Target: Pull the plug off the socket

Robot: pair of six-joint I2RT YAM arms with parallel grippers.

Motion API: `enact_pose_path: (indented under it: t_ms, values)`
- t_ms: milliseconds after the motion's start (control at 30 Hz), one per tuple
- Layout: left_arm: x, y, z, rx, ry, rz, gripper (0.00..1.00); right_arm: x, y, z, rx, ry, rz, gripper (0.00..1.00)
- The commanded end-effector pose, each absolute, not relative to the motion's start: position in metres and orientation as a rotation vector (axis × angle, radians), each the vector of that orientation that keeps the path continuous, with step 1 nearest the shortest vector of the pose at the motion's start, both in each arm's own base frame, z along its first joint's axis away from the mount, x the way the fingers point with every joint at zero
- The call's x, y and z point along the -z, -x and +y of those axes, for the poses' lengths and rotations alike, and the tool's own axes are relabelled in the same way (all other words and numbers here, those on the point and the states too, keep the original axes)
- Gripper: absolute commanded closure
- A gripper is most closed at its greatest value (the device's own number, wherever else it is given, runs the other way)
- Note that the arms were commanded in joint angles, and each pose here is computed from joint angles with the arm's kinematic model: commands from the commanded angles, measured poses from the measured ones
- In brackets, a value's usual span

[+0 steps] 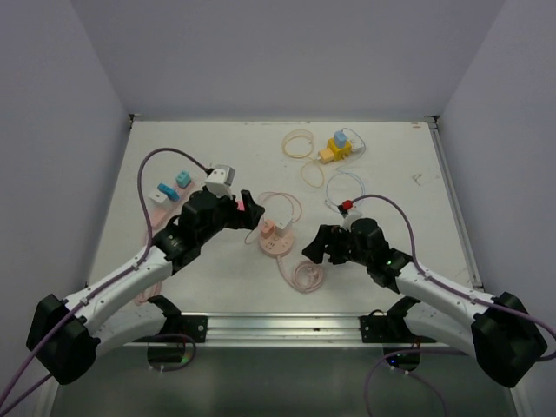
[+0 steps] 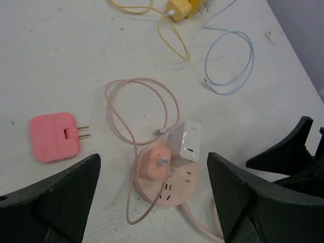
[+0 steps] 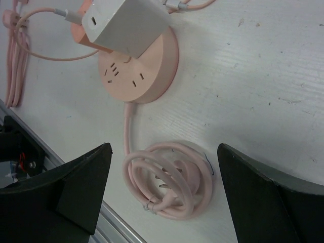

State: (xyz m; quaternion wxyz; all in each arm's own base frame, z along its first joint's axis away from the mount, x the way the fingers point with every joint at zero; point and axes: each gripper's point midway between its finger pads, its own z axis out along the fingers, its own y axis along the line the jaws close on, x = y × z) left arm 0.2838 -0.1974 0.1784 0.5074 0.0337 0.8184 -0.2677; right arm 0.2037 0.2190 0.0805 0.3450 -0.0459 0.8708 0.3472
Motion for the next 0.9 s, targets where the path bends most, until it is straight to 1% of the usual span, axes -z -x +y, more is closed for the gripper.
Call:
enact_pose_path:
  t_ms: [0, 100, 133, 167, 200, 233, 300, 333, 400, 533, 667, 767, 800, 867]
  values:
    - [-0.186, -0.277, -0.214, 0.517, -0.240, 2.005, 0.12, -0.086, -0.219, 0.220, -0.885, 0.027, 2.233, 0.11]
    - [-0.192, -0.274, -0.242, 0.454, -0.359, 2.014, 0.14, -0.084, -0.221, 0.221, -0.893, -0.011, 2.245, 0.13]
    - [-0.183, -0.275, -0.249, 0.424, -0.401, 2.041, 0.14, -0.084, -0.222, 0.222, -0.897, -0.018, 2.243, 0.13]
    - [-0.193, -0.278, -0.260, 0.435, -0.420, 2.026, 0.15, -0.084, -0.222, 0.223, -0.904, -0.028, 2.242, 0.13]
    - [-0.193, -0.276, -0.269, 0.436, -0.452, 2.028, 0.15, -0.084, -0.222, 0.223, -0.905, -0.032, 2.240, 0.14]
    - [-0.181, -0.278, -0.274, 0.399, -0.495, 2.062, 0.16, -0.084, -0.222, 0.222, -0.906, -0.036, 2.239, 0.14]
    - [-0.188, -0.284, -0.287, 0.382, -0.518, 2.061, 0.17, -0.082, -0.221, 0.221, -0.904, -0.044, 2.242, 0.14]
    - [-0.171, -0.285, -0.289, 0.328, -0.560, 2.113, 0.18, -0.081, -0.220, 0.220, -0.905, -0.049, 2.244, 0.14]
    - [-0.173, -0.292, -0.296, 0.298, -0.576, 2.122, 0.19, -0.080, -0.218, 0.219, -0.910, -0.056, 2.242, 0.14]
    - [-0.145, -0.293, -0.306, 0.228, -0.668, 2.205, 0.23, -0.076, -0.216, 0.217, -0.915, -0.074, 2.240, 0.14]
    - [-0.130, -0.294, -0.315, 0.205, -0.707, 2.256, 0.26, -0.073, -0.216, 0.217, -0.914, -0.092, 2.243, 0.14]
    - [-0.118, -0.291, -0.318, 0.192, -0.731, 2.292, 0.30, -0.071, -0.216, 0.219, -0.929, -0.096, 2.244, 0.14]
    - [-0.115, -0.291, -0.318, 0.190, -0.736, 2.297, 0.33, -0.071, -0.216, 0.220, -0.932, -0.094, 2.245, 0.14]
    - [-0.109, -0.290, -0.319, 0.183, -0.739, 2.312, 0.35, -0.070, -0.217, 0.221, -0.938, -0.096, 2.245, 0.14]
